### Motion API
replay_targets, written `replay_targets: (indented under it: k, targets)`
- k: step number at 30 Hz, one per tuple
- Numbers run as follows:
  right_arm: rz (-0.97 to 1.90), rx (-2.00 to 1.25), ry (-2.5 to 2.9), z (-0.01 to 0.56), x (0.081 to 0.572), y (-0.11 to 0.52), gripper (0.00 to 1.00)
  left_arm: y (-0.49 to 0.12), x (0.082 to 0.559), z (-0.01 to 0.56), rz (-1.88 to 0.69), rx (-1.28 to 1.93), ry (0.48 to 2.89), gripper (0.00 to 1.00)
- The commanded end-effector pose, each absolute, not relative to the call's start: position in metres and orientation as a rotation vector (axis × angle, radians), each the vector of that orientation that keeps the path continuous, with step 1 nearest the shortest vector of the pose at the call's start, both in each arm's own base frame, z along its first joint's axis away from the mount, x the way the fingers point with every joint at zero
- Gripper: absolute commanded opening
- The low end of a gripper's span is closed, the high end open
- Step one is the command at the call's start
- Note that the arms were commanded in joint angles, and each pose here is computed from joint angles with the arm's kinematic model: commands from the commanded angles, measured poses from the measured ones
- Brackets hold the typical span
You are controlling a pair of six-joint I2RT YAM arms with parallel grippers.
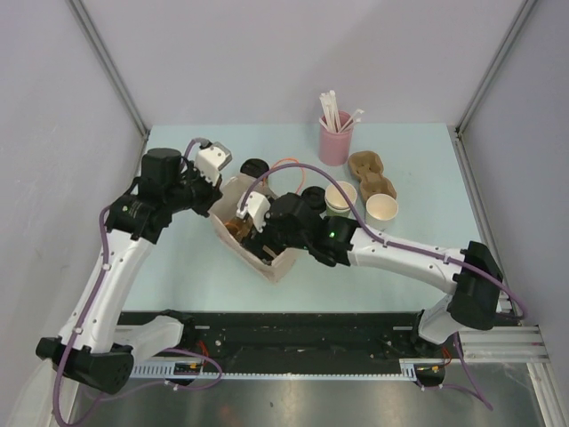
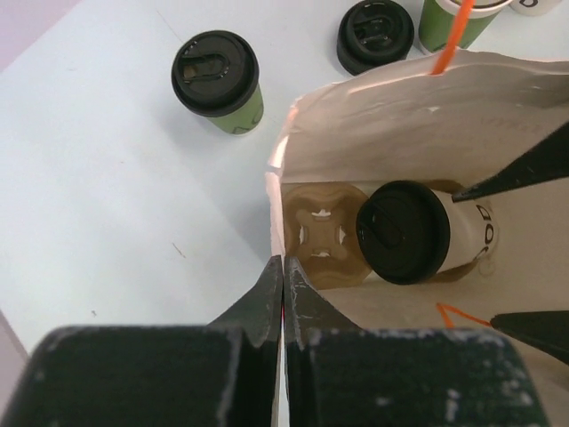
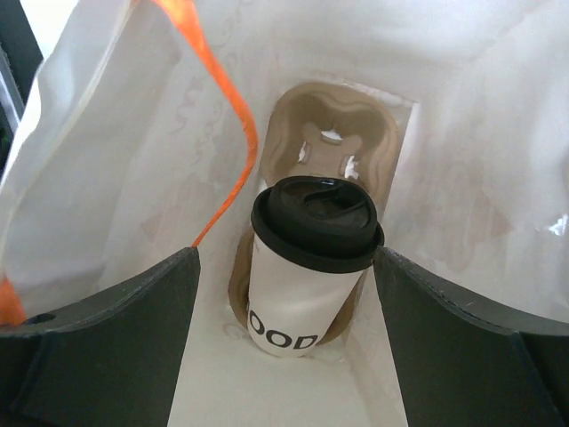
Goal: Pack the takeout coffee
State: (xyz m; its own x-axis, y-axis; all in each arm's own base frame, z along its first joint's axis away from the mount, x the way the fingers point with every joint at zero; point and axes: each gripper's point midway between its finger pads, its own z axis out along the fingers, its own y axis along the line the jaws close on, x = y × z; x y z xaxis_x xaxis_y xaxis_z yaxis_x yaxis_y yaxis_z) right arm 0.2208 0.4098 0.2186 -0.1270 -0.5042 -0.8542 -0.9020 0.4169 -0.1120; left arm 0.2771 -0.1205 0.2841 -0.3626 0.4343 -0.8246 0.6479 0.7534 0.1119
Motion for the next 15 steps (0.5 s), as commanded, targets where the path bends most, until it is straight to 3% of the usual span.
replay_targets:
  k: [1, 15]
  targets:
    - [0.592, -1.086, 1.642, 0.260, 0.222, 0.415, 0.84, -0.115, 0.274, 0.327, -0.177, 0.819, 1.859, 0.00]
    - [0.689, -1.080, 1.570, 0.206, 0.187, 0.452, 0.83, -0.125, 0.234, 0.344, 0.031, 1.132, 1.625, 0.00]
